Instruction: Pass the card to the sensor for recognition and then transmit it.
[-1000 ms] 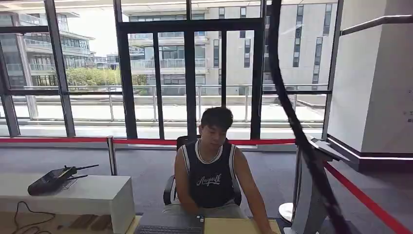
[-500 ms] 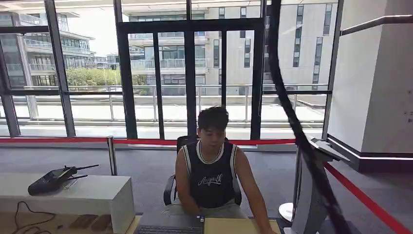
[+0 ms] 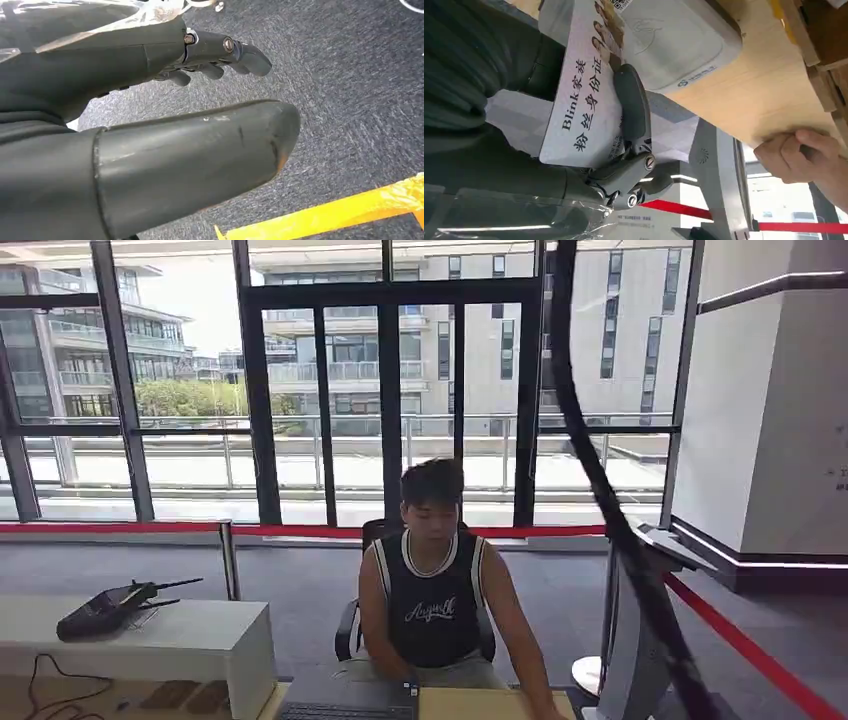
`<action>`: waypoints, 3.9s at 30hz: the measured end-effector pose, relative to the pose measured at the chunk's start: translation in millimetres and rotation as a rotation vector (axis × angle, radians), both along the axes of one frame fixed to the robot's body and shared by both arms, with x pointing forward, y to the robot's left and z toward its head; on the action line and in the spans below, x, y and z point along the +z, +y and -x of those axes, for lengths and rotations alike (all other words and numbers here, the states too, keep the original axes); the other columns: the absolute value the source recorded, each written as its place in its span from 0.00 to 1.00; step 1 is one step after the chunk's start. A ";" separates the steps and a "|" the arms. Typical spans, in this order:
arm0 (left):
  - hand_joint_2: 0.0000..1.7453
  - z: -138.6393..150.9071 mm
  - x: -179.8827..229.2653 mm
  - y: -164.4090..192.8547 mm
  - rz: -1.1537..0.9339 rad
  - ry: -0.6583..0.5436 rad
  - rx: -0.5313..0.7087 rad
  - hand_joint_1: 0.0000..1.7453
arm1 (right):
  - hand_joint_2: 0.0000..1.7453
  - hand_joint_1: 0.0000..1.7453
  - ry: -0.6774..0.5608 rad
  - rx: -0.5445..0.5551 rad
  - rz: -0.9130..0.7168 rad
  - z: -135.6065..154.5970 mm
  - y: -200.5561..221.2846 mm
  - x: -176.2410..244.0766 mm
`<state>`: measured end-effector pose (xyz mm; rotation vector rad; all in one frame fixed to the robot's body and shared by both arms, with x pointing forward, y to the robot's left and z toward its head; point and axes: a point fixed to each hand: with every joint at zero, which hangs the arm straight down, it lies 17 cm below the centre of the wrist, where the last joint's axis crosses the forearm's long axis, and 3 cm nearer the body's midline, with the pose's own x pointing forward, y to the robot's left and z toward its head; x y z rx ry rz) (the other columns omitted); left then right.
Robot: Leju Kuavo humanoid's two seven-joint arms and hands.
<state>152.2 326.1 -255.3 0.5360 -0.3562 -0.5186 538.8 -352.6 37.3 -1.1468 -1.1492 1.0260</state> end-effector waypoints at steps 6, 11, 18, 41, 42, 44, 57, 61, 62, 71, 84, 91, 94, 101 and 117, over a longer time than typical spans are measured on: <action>0.00 1.0 -0.1 0.8 -0.002 0.000 0.003 0.00 | 1.00 1.00 0.011 -0.005 -0.010 3.5 0.3 -6.5; 0.00 3.5 -0.4 2.2 -0.006 0.004 0.008 0.00 | 1.00 1.00 0.009 -0.005 -0.011 3.9 0.5 -7.3; 0.00 4.7 -0.6 2.3 -0.005 0.002 0.013 0.00 | 1.00 1.00 -0.026 -0.012 -0.034 -2.3 -1.9 4.0; 0.00 -8.7 1.2 -4.7 0.005 0.002 -0.024 0.00 | 1.00 1.00 -0.381 0.087 0.038 -81.5 29.9 216.0; 0.00 -11.1 1.6 -5.8 0.005 0.001 -0.035 0.00 | 1.00 1.00 -0.385 0.095 0.041 -83.6 34.8 221.1; 0.00 -16.5 2.7 -8.0 0.005 -0.003 -0.054 0.00 | 1.00 1.00 -0.388 0.115 0.042 -88.1 45.9 230.3; 0.00 -30.4 5.7 -12.6 -0.004 0.000 -0.112 0.00 | 1.00 1.00 -0.384 0.151 0.018 -105.7 84.2 252.5; 0.00 -31.5 6.1 -13.2 -0.007 -0.002 -0.120 0.00 | 1.00 0.49 -0.373 0.142 0.017 -108.7 87.4 251.9; 0.00 -31.7 6.1 -13.3 -0.007 -0.002 -0.122 0.00 | 1.00 0.00 -0.371 0.141 0.018 -109.2 87.6 251.7; 0.00 -29.8 5.6 -13.0 -0.008 0.001 -0.119 0.00 | 0.00 0.00 -0.344 0.138 0.015 -110.9 93.1 241.1; 0.00 -21.5 4.1 -10.2 -0.001 -0.003 -0.072 0.00 | 1.00 0.00 -0.180 0.330 -0.298 -99.9 144.2 191.6; 0.00 -7.4 1.0 -6.2 -0.003 0.008 -0.042 0.00 | 1.00 0.00 -0.077 0.409 -0.431 -62.8 186.9 131.6; 0.00 -2.5 -0.1 -3.4 -0.004 0.011 -0.035 0.00 | 1.00 0.00 -0.055 0.422 -0.449 -51.9 196.2 121.1; 0.00 5.0 -1.6 -1.7 -0.004 0.015 -0.031 0.00 | 1.00 0.00 -0.017 0.436 -0.431 -35.9 196.7 102.8; 0.00 8.6 -1.9 6.0 -0.018 0.024 -0.016 0.00 | 1.00 0.00 0.006 0.421 -0.176 -14.2 185.7 66.6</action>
